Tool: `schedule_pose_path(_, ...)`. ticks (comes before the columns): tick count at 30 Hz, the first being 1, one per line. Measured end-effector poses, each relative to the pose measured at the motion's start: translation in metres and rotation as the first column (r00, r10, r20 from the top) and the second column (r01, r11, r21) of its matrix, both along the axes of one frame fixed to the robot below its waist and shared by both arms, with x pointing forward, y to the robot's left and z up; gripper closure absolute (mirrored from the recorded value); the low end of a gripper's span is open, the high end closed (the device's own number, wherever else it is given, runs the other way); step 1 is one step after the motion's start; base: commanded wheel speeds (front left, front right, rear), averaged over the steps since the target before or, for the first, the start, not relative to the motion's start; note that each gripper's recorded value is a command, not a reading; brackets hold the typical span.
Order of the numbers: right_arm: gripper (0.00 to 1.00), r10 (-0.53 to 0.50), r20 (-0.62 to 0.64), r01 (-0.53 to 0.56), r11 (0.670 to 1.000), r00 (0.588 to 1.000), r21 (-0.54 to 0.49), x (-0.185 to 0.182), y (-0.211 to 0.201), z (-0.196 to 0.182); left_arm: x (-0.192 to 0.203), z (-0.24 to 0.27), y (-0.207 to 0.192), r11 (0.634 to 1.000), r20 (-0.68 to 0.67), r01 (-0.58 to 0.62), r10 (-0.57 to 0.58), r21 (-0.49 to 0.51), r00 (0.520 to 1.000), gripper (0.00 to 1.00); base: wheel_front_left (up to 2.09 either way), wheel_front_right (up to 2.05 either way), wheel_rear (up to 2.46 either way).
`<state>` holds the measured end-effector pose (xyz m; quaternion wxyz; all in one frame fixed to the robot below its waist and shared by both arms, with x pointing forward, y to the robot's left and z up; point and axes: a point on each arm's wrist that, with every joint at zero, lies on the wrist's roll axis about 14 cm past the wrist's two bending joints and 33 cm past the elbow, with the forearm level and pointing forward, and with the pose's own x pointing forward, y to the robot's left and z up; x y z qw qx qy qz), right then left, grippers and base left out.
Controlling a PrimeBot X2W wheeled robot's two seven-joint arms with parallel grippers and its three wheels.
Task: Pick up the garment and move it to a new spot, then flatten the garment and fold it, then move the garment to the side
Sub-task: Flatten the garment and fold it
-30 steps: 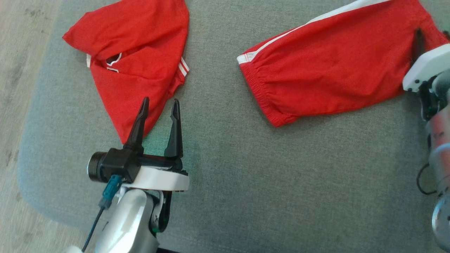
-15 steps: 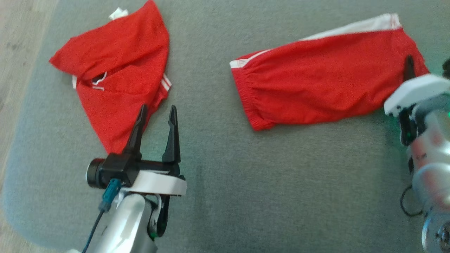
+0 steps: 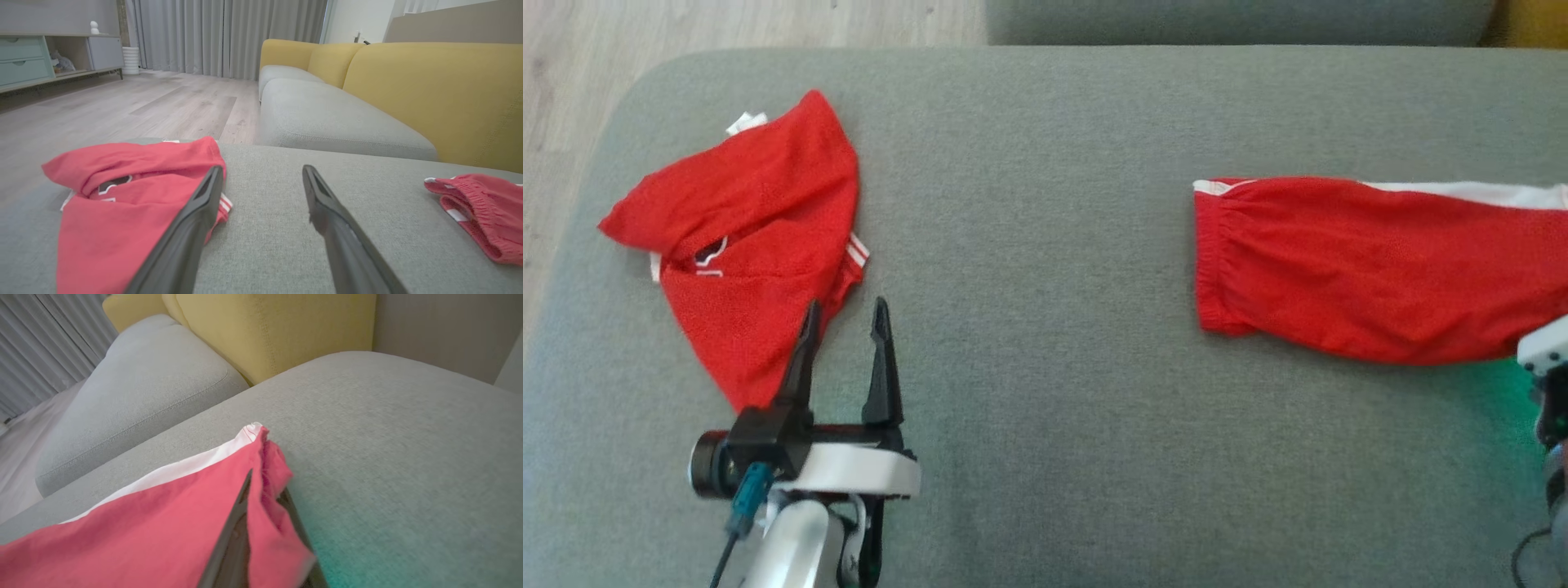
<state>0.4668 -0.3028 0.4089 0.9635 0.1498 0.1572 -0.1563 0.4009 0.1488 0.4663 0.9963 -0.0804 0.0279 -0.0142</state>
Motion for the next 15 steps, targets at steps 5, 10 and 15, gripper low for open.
schedule_pose_path(5,1.00,-0.033,0.060,0.031,0.999,0.998,0.035,-0.011,-0.005,0.010,-0.005,-0.002,-0.007,1.000,-0.004,0.029,-0.029,0.000,1.000,0.00,0.00,0.00,0.00)
schedule_pose_path(10,1.00,0.014,0.162,-0.022,0.999,0.987,0.048,0.003,0.016,0.037,-0.004,0.002,-0.009,0.999,0.007,0.036,-0.036,0.006,0.999,0.00,0.00,0.00,0.00)
schedule_pose_path(15,1.00,0.071,0.238,-0.089,0.994,0.969,0.066,0.012,0.046,0.058,-0.008,0.006,-0.007,0.999,0.015,0.032,-0.033,0.009,0.999,0.00,0.00,0.00,0.00)
